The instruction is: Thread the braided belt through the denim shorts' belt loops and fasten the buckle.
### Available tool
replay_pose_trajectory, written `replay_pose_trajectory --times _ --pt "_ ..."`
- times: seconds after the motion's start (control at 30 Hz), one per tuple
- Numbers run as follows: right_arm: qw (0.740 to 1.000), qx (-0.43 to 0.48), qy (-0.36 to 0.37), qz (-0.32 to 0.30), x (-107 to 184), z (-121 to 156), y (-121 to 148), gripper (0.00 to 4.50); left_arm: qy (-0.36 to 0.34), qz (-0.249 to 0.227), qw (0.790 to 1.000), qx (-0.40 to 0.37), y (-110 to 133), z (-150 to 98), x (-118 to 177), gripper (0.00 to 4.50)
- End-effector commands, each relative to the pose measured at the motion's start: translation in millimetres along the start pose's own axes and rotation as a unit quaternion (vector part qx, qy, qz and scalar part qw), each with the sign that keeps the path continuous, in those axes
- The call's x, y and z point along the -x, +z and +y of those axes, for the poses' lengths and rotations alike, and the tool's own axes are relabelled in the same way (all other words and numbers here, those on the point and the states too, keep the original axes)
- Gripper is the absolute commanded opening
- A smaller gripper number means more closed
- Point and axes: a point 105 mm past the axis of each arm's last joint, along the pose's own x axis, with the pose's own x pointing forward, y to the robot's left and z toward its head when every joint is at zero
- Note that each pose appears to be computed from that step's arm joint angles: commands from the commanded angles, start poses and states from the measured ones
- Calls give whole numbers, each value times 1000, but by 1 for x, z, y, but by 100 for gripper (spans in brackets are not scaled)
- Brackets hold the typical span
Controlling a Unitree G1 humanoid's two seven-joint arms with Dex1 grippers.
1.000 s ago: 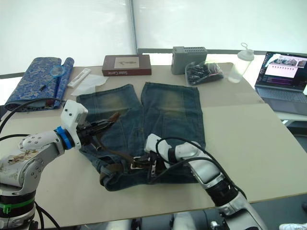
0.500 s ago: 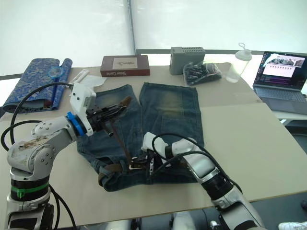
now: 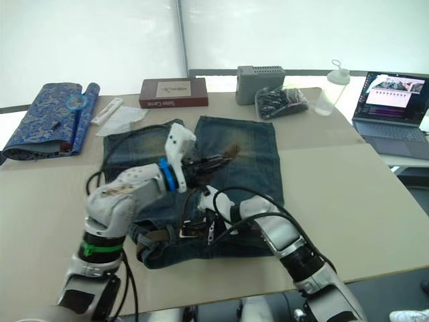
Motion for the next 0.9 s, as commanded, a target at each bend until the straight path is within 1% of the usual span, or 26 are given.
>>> replay_pose_trajectory --times 0.03,0.2,0.33,0.4,0.53,0.6,0.7,0.8,0.9 --pt "998 -43 20 34 -8 14 -28 5 -10 -10 1000 27 -5 -6 -15 0" --pt "999 -25 33 34 -10 19 -32 5 -11 -24 998 60 -13 -14 -36 0" --pt "999 -32 25 0 -9 19 -26 5 -5 -21 997 75 -22 -15 -37 0" --pt "999 -29 15 -16 -5 17 -22 5 -2 -21 997 74 -24 -15 -34 0" --pt "998 -37 -18 -40 14 11 -17 5 20 -24 997 76 -24 -6 -19 0" --pt "995 -49 -62 -56 28 1 -12 5 36 -20 996 75 -26 3 -7 0" --pt "992 -55 -91 -67 47 1 -8 87 51 -10 996 70 -29 11 7 0" --pt "988 -65 -122 -69 63 3 -5 184 47 5 997 54 -31 11 17 0" --pt "987 -66 -136 -54 76 11 -6 184 38 34 998 24 -38 10 32 0"
